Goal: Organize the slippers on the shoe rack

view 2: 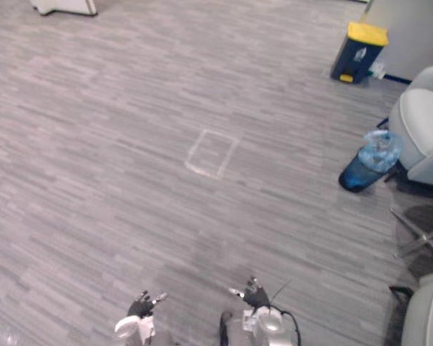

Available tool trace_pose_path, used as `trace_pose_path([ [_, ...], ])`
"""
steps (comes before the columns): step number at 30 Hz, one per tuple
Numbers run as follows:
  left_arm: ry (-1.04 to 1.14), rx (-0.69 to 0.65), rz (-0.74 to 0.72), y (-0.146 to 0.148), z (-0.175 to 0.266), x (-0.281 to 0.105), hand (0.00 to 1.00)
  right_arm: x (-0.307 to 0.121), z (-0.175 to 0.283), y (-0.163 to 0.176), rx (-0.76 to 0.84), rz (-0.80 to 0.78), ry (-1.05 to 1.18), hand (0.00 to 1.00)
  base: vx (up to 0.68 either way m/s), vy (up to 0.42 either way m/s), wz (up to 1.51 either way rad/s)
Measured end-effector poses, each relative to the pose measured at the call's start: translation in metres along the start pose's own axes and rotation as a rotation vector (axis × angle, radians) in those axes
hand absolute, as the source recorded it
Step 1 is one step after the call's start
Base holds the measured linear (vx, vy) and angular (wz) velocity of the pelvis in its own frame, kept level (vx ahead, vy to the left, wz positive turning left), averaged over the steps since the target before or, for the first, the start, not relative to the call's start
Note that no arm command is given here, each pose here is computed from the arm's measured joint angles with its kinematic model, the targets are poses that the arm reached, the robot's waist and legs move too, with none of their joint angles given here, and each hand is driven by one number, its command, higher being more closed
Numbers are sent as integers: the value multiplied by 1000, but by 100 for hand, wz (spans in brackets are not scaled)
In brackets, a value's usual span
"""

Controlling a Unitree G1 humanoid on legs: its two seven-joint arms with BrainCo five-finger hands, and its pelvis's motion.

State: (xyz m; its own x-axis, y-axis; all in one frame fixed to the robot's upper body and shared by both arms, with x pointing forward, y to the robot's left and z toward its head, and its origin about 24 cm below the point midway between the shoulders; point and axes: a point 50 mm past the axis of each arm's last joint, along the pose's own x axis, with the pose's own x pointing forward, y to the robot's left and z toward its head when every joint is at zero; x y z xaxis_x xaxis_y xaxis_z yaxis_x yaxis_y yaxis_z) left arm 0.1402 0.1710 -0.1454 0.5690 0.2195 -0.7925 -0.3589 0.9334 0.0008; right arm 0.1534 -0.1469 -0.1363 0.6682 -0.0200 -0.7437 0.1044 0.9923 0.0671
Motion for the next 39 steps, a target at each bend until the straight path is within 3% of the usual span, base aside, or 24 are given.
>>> trace_pose_path([
  [7, -40, 20, -19, -5, 8, 0, 0, -2, -11, 0, 4, -11, 51, 0, 505, 154, -31],
  [10, -33, 89, -15, 3, 9, 2, 0, -3, -20, 2, 3, -8, 88, 0, 537, 302, 11],
  [17, 39, 113, 18, 13, -4, 2, 0, -2, -13, -1, -21, -6, 59, 0, 432, 183, -25],
  [26, 85, 95, -74, -18, -16, -2, 0, 0, 1, -16, 20, -49, -8, 0, 433, -84, 51],
  [30, 87, 87, -67, -15, -19, -4, 0, 1, 6, -21, 6, -57, -11, 0, 610, -194, 56],
  [39, -17, 31, -25, -4, 3, -1, 0, -1, -12, 2, 44, -13, 58, 0, 550, -5, -40],
])
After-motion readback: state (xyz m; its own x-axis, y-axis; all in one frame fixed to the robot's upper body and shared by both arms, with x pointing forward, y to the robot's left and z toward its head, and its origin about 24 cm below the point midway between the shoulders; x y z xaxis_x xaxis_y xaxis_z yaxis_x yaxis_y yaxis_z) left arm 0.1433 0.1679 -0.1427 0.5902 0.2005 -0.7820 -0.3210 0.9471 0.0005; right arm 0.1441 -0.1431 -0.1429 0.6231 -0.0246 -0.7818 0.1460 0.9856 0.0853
